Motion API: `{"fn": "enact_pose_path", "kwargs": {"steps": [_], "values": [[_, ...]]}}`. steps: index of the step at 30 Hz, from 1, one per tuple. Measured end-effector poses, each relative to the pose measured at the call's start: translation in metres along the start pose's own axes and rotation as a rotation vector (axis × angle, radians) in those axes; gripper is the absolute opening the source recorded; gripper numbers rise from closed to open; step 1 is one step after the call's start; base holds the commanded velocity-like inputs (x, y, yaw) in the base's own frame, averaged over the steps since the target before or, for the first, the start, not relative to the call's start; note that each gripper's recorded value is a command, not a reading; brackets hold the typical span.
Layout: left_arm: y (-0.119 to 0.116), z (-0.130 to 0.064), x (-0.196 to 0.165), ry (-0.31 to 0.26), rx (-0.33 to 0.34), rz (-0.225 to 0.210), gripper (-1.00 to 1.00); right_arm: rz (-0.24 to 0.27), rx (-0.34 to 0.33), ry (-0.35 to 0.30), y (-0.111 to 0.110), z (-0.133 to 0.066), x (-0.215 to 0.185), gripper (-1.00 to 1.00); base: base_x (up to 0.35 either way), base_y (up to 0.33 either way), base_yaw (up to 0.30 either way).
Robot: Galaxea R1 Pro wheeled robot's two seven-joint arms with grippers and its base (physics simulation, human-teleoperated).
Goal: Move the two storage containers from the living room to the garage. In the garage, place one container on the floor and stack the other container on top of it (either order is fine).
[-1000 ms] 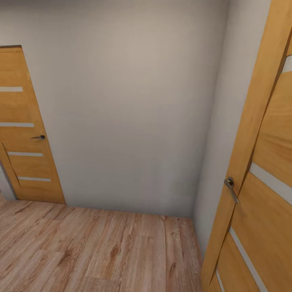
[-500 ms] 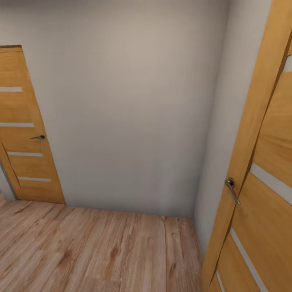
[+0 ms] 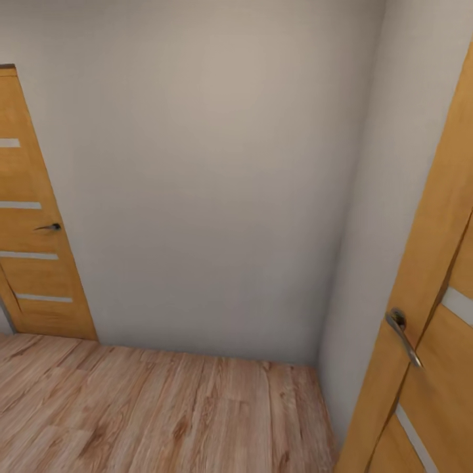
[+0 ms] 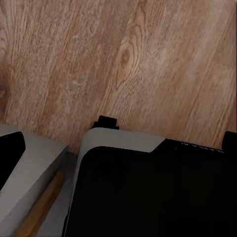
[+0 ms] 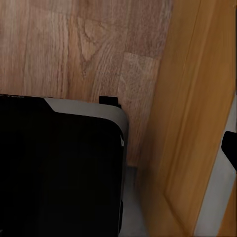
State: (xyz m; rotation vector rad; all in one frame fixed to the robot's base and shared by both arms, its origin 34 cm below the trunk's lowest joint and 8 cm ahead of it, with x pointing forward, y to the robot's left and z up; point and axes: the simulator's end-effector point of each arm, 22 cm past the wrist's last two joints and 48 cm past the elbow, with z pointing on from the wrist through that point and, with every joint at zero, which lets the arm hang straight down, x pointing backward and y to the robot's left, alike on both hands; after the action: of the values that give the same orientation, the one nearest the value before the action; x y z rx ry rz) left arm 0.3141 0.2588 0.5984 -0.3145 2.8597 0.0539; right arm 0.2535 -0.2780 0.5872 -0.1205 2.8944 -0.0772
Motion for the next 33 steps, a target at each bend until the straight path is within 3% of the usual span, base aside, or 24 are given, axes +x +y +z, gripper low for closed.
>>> {"fn": "enact_pose_path", "kwargs": {"steps": [5,33], "values": [[0.0002,0.0,0.0,0.0,0.0,0.0,1.0,0.002,0.005,-0.005,-0.0036,0.0,-0.0009,1.0,0.321,0.0,0.127],[0.0002,0.0001,0.0,0.0,0.0,0.0,1.0,0.015,0.008,-0.006,-0.0054,0.0001,-0.0011,1.0,0.291,0.0,0.268]]}}
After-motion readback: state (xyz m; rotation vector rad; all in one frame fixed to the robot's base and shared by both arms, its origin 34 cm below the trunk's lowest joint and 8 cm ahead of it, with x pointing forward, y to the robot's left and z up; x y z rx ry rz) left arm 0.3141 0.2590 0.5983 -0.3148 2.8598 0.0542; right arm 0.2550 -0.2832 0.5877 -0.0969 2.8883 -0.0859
